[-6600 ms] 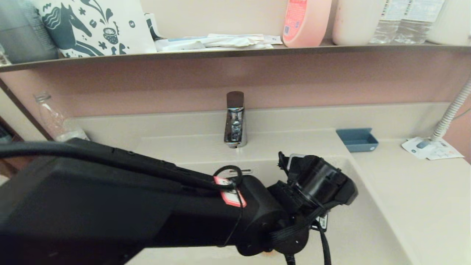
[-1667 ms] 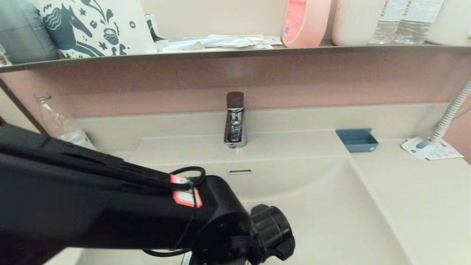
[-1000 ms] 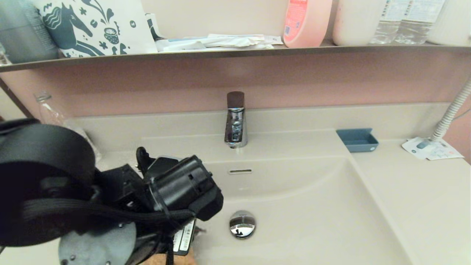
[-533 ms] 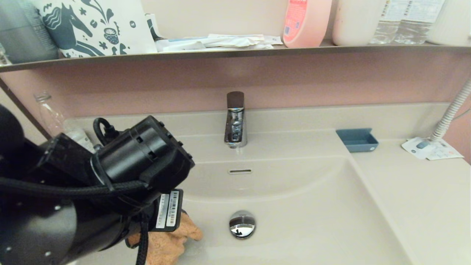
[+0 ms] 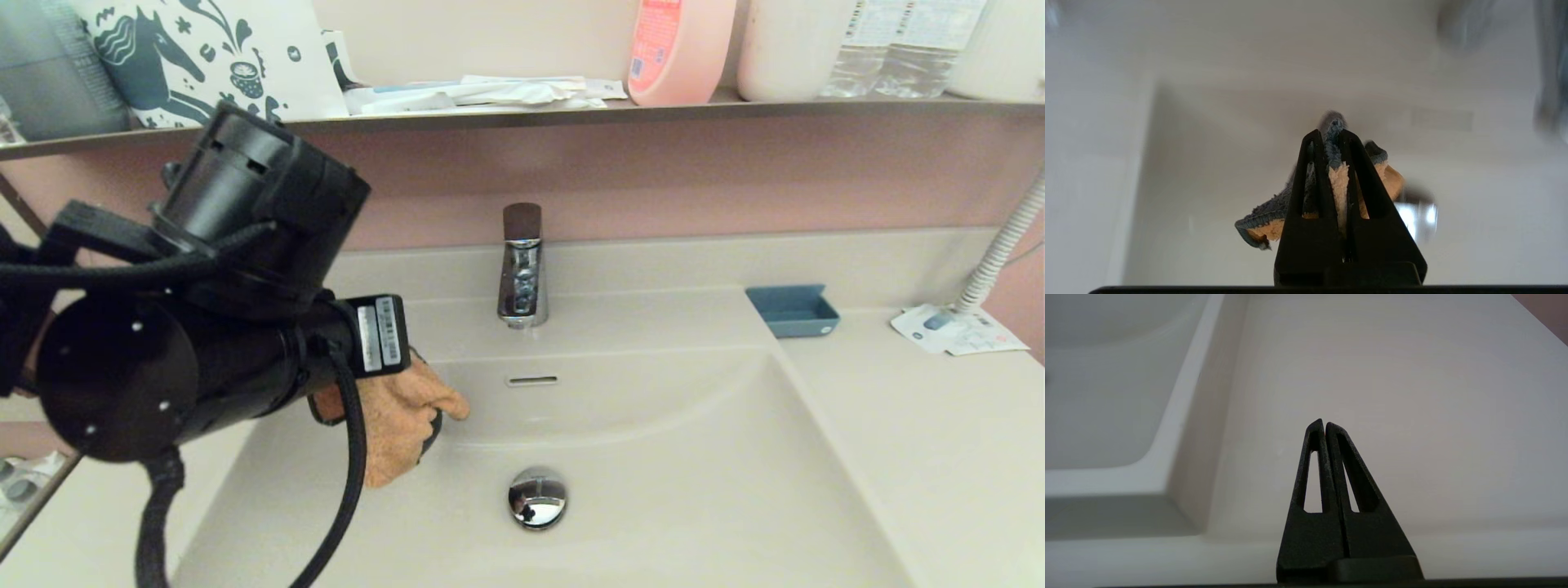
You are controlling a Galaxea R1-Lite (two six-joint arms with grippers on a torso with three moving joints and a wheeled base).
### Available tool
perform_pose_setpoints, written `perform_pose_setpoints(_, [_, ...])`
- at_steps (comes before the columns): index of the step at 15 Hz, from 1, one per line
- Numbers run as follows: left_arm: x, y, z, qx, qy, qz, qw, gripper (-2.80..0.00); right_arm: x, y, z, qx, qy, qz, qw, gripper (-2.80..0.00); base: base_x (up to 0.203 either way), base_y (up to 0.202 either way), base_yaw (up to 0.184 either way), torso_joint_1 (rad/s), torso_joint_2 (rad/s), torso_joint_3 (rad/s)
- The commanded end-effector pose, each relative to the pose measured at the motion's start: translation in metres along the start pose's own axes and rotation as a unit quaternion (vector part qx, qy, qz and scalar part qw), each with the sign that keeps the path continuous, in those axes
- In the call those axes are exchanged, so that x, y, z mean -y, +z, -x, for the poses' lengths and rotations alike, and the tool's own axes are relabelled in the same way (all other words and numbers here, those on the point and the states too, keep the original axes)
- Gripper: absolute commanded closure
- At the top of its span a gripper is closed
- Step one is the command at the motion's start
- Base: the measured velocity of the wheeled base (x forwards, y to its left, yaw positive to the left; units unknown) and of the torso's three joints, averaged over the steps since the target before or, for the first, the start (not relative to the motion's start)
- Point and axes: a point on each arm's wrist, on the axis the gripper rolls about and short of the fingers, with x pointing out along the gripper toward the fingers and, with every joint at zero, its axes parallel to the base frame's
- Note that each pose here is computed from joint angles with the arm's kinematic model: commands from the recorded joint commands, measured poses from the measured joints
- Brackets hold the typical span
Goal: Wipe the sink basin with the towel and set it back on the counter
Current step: Wipe the sink
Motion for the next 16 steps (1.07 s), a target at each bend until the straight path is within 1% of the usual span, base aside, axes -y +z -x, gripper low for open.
perform_pose_setpoints(1, [-0.004,0.015,-0.009,0.04,-0.006,0.023,0.9989,0.0,0.0,0.0,0.0,-0.001,0.0,0.0,1.0,0.0,0.0,0.0,0.0,0.0,0.0,0.0])
perform_pose_setpoints(2, [-0.004,0.02,-0.013,0.065,-0.017,0.037,0.9971,0.0,0.0,0.0,0.0,-0.001,0.0,0.0,1.0,0.0,0.0,0.0,0.0,0.0,0.0,0.0])
perform_pose_setpoints(3, [-0.004,0.018,-0.018,0.081,-0.021,0.046,0.9954,0.0,0.0,0.0,0.0,-0.001,0.0,0.0,1.0,0.0,0.0,0.0,0.0,0.0,0.0,0.0])
perform_pose_setpoints(4, [-0.003,0.01,-0.028,0.099,-0.025,0.056,0.9932,0.0,0.0,0.0,0.0,-0.001,0.001,0.0,1.0,0.0,0.0,0.0,0.0,0.0,0.0,0.0])
perform_pose_setpoints(5, [-0.001,0.007,-0.036,0.122,-0.033,0.072,0.9893,0.0,0.0,0.0,0.0,-0.001,0.0,0.0,1.0,0.0,0.0,0.0,0.0,0.0,0.0,0.0])
perform_pose_setpoints(6, [0.005,0.007,-0.047,0.151,-0.041,0.092,0.9834,0.0,0.0,0.0,0.0,-0.001,0.0,0.0,1.0,0.0,0.0,0.0,0.0,0.0,0.0,0.0])
perform_pose_setpoints(8, [0.013,0.007,-0.077,0.196,-0.035,0.106,0.9743,0.0,0.0,0.0,0.0,-0.001,0.0,0.0,1.0,0.0,0.0,0.0,0.0,0.0,0.0,0.0])
perform_pose_setpoints(9, [0.016,0.009,-0.098,0.222,-0.023,0.107,0.9688,0.0,0.0,0.0,0.0,-0.001,0.0,0.0,1.0,0.0,0.0,0.0,0.0,0.0,0.0,0.0])
perform_pose_setpoints(11, [0.014,0.022,-0.124,0.292,-0.001,0.112,0.9497,0.0,0.0,0.0,0.0,-0.001,0.0,0.0,1.0,0.0,0.0,0.0,0.0,0.0,0.0,0.0])
perform_pose_setpoints(12, [0.013,0.024,-0.135,0.313,0.009,0.108,0.9435,0.0,0.0,0.0,0.0,-0.001,0.0,0.0,1.0,0.0,0.0,0.0,0.0,0.0,0.0,0.0])
perform_pose_setpoints(13, [0.014,0.022,-0.141,0.322,0.015,0.105,0.9409,0.0,0.0,0.0,0.0,-0.001,0.0,0.0,1.0,0.0,0.0,0.0,0.0,0.0,0.0,0.0])
perform_pose_setpoints(14, [0.015,0.012,-0.147,0.315,0.018,0.1,0.9434,0.0,0.0,0.0,0.0,-0.001,0.0,0.0,1.0,0.0,0.0,0.0,0.0,0.0,0.0,0.0])
perform_pose_setpoints(16, [0.019,-0.005,-0.151,0.311,0.02,0.099,0.9451,0.0,0.0,0.0,0.0,-0.001,0.001,0.0,1.0,0.0,0.0,0.0,0.0,0.0,0.0,0.0])
